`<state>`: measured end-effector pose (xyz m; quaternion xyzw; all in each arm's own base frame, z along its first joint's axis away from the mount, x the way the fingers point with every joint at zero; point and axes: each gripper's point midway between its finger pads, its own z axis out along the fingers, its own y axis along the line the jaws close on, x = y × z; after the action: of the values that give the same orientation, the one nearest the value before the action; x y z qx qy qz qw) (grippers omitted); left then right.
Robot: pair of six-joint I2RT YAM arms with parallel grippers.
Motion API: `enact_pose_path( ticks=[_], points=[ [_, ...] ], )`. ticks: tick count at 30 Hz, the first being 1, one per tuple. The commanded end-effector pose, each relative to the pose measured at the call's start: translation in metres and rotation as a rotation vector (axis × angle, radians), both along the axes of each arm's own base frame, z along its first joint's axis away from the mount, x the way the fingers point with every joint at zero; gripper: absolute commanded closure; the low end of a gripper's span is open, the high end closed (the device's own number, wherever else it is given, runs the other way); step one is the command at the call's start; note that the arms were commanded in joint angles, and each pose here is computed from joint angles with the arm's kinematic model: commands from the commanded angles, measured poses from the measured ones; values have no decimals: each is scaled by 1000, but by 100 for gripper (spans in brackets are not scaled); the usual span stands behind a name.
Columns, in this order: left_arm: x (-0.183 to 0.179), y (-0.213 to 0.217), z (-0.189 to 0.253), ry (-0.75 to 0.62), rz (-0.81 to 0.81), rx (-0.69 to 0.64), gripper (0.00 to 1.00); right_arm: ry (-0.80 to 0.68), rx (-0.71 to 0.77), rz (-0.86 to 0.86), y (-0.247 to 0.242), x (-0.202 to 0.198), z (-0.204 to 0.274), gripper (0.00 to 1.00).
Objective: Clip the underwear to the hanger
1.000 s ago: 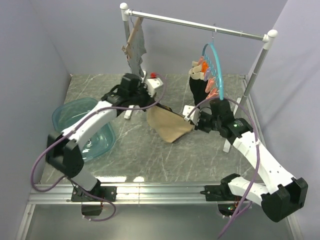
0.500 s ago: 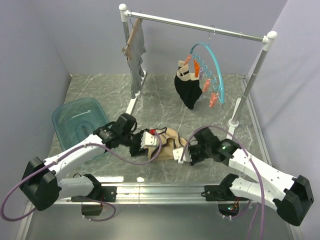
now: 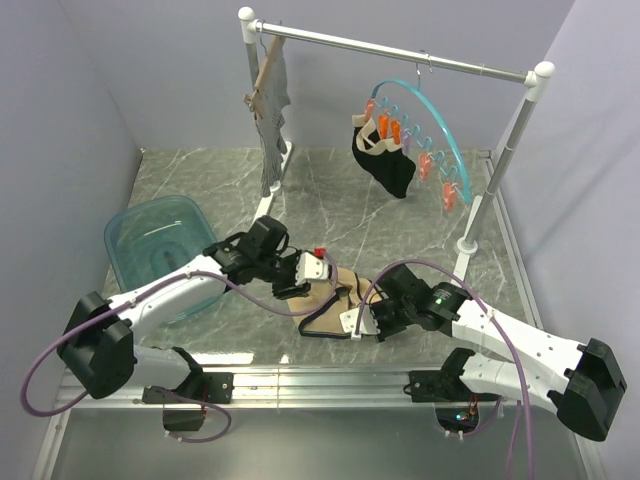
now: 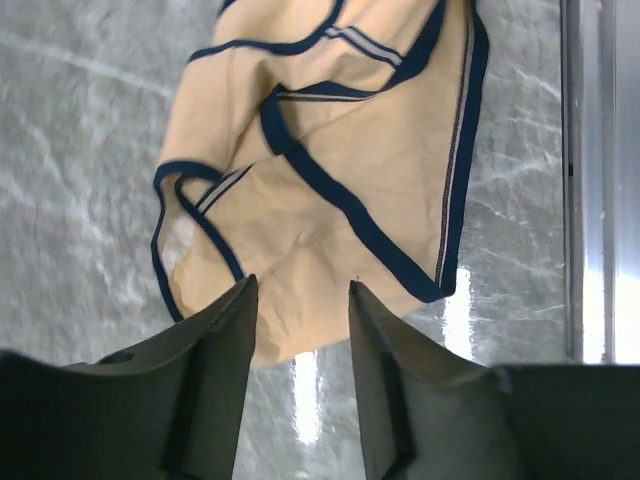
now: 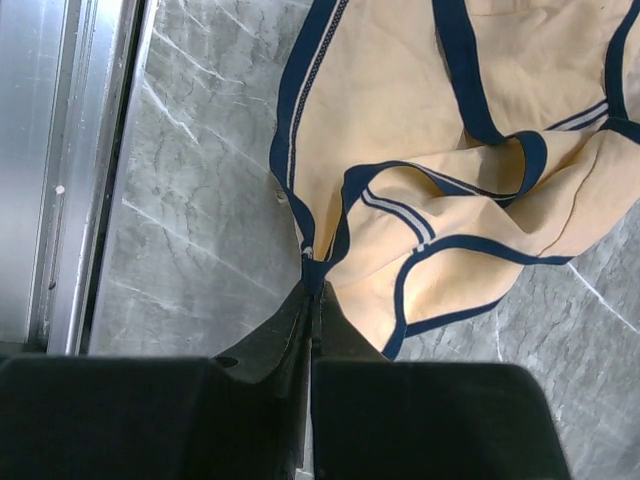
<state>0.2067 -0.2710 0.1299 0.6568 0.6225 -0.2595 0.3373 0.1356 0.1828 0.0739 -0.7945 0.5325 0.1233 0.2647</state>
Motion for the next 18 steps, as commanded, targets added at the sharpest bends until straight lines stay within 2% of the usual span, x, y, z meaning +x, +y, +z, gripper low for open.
enact_pose_path(
  ticks=[1, 6, 8, 9, 12, 18],
  points=[
    [-3, -17, -6, -116, -176, -28, 55, -30, 21, 9, 7, 5, 9, 100],
    [-4, -39, -22, -266, -359, 13, 56, -18, 21, -7, 7, 5, 10, 100],
    [-14, -39, -38, -251, -448, 62, 57, -11, 17, -9, 7, 4, 9, 100],
    [-13, -42, -39, -284, -504, 68, 57, -9, 15, -9, 6, 4, 8, 100],
    [-13, -39, -55, -286, -578, 121, 57, -11, 11, -13, 5, 3, 7, 100],
    [-2, -45, -73, -287, -618, 166, 56, -4, 5, -17, 4, 3, 7, 100]
  ],
)
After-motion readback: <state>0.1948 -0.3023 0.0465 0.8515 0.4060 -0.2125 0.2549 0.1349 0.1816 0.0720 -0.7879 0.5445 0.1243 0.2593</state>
